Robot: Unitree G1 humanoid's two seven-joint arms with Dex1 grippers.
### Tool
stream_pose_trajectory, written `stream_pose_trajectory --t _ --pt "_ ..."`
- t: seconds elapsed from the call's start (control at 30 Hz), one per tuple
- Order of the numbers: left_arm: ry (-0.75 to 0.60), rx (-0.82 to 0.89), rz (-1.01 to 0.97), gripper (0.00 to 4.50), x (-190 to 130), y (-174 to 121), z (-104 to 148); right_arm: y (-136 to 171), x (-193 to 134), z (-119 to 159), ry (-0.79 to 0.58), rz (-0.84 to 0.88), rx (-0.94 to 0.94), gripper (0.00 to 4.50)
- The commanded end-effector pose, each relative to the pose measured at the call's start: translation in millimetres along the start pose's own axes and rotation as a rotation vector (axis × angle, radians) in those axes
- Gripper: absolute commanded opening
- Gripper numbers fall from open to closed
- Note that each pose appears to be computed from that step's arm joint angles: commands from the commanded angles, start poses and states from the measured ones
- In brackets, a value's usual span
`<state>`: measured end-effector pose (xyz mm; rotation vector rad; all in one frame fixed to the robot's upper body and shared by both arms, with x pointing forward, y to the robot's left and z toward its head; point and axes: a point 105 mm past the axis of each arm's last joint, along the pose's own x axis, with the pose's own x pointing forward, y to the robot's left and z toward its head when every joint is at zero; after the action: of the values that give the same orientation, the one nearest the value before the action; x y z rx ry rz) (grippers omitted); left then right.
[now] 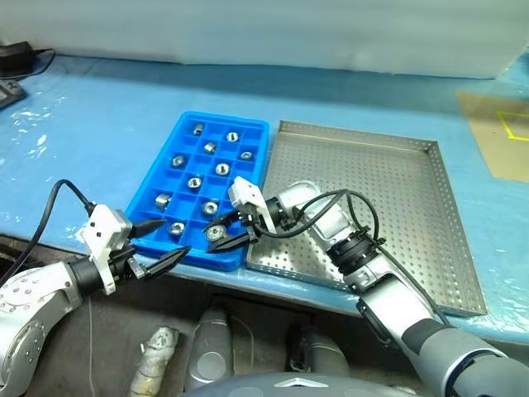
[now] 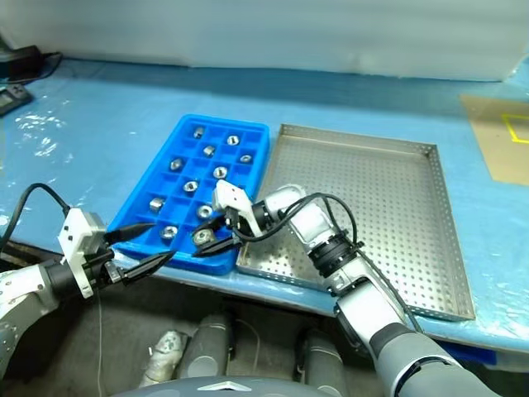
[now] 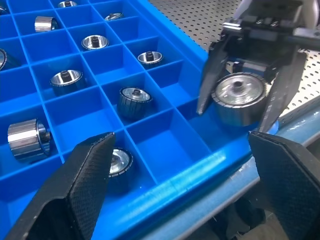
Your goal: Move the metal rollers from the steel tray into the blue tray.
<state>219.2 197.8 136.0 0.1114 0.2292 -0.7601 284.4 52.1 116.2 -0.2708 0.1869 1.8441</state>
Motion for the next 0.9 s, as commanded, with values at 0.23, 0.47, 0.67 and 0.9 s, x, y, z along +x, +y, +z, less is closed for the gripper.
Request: stream_pose_trajectory --t 0.23,0.47,0.67,0.9 --pt "-0.027 0.014 -0.003 4.5 0.8 -7.5 7.8 -2.2 -5.4 2.5 -0.002 0.015 -0.067 2.81" --pt "-0.045 0.034 -0.045 4.5 14.2 -0.3 12.6 -12.7 -15.7 2.5 0.011 -0.073 -0.057 4.14" --pt "-0.089 0.057 -0.088 4.5 31.4 8.1 22.3 -34.1 -39.5 26.0 -0.055 -0.259 -0.101 4.14" --pt "-0.238 0.099 -0.045 4.5 74.2 39.1 55.8 -67.9 -101.0 46.2 -0.214 -0.674 -0.056 4.14"
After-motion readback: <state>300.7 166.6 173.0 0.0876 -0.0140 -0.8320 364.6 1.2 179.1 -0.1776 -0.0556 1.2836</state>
